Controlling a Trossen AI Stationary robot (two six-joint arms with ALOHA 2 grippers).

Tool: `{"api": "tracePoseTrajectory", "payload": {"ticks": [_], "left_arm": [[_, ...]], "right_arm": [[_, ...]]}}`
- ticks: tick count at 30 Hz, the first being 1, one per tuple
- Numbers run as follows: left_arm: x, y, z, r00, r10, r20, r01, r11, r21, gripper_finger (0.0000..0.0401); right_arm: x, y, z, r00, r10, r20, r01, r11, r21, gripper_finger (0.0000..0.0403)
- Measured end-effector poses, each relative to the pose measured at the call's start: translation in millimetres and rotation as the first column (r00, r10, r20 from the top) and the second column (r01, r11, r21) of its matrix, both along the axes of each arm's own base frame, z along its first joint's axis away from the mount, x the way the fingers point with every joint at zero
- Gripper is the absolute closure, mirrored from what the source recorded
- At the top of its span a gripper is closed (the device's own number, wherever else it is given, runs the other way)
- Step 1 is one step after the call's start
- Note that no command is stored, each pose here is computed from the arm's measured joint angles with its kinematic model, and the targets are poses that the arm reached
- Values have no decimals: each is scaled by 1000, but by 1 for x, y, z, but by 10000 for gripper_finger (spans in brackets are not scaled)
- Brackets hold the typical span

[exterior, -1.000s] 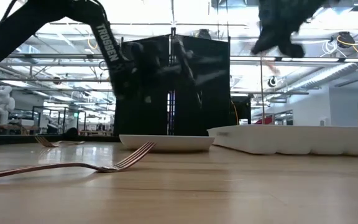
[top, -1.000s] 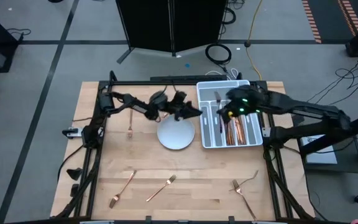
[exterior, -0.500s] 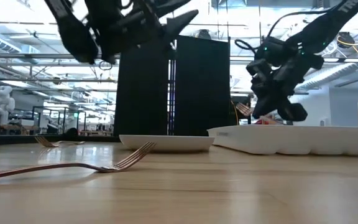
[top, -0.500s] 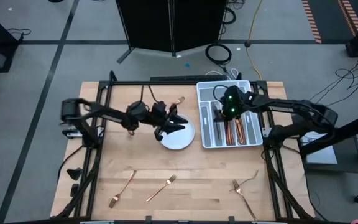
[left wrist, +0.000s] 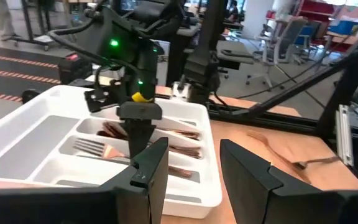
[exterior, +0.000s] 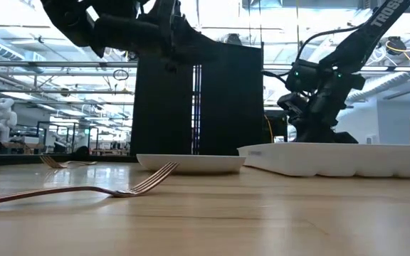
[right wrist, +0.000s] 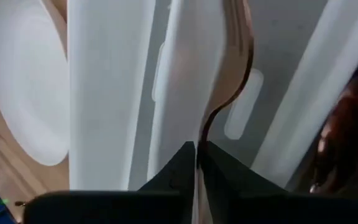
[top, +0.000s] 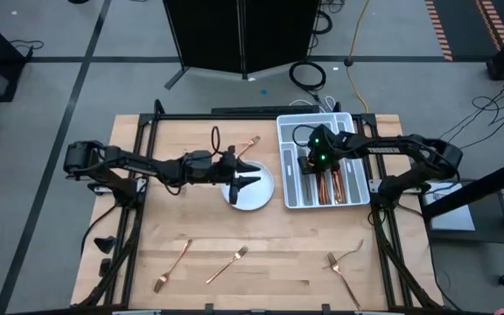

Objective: Sort silverware
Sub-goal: Put the fork in the silverware tray

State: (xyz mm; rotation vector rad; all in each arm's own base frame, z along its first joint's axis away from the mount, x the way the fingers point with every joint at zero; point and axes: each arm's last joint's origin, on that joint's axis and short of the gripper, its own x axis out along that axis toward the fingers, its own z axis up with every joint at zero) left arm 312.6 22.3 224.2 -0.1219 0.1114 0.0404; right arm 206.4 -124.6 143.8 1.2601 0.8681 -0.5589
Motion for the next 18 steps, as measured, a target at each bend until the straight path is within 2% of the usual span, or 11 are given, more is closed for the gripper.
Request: {"api": "tracePoseTrajectory", "payload": {"ticks": [13,16,18], "left_arm": [[0,0,-1,1000,-13,-12,13,1000,15,262],[-5,-1,-5,994,-12,-105,13,1000,6,262],[-12,3,-4,976,64,-206,-62,998,15,262]], "right_arm": [[-7,0,13,999,-39,22,40,999,-24,311],[-11,2,24,999,-25,47,27,998,-55,308],[-14,4,35,996,11,85,-2,995,-102,308]]}}
